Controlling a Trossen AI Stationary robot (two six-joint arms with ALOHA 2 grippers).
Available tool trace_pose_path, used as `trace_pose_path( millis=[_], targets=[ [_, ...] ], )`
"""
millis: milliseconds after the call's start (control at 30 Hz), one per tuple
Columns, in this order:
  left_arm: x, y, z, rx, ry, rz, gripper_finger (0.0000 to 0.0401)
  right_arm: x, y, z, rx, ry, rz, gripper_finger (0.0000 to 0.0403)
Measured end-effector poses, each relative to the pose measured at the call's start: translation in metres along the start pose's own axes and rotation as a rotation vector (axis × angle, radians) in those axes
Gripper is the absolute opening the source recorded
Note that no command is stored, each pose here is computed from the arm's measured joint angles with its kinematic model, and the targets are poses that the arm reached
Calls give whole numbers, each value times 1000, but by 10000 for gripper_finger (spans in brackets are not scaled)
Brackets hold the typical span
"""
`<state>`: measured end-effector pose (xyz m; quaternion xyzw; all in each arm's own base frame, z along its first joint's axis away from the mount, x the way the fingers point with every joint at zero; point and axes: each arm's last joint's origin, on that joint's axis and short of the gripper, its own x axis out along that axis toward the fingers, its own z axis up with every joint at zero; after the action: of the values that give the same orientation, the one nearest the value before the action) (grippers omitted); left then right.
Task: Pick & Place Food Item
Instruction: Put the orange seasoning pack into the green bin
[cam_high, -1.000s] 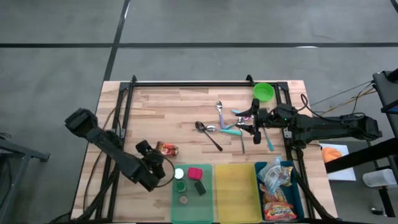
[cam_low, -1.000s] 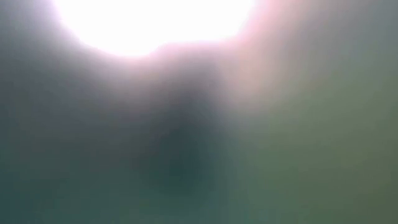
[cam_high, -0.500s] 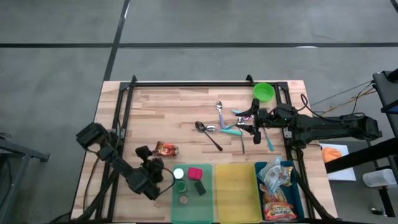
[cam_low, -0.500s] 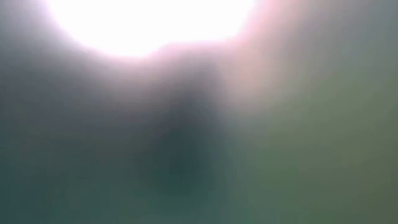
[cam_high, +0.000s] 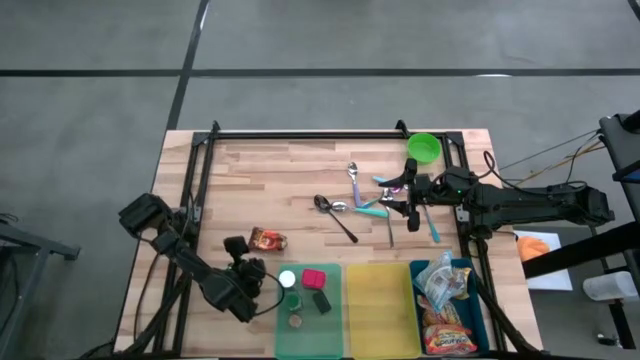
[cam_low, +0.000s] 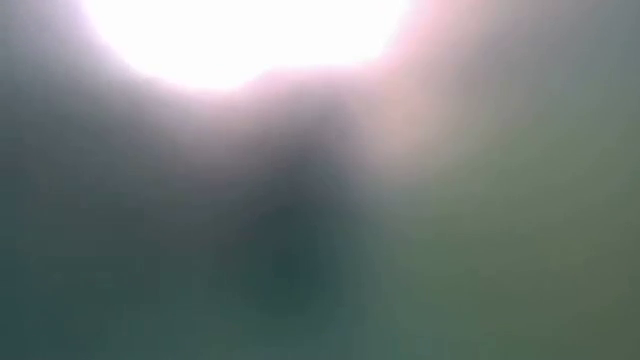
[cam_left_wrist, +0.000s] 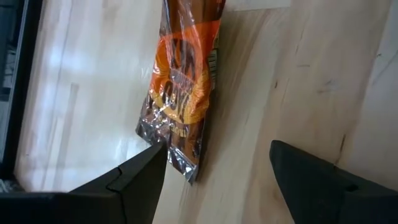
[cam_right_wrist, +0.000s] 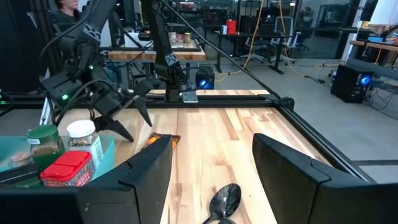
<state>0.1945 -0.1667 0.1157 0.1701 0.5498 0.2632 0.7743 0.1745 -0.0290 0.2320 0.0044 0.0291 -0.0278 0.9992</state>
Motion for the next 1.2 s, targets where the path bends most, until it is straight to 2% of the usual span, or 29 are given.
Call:
trace_pose_path(
  millis=[633, 1200],
  targets=[
    [29, 16, -9, -66, -53, 63, 290, 0, 0, 0, 0, 0, 0, 221],
    [40, 19, -14, -98, -91, 89, 284, 0, 0, 0, 0, 0, 0, 221]
  ],
)
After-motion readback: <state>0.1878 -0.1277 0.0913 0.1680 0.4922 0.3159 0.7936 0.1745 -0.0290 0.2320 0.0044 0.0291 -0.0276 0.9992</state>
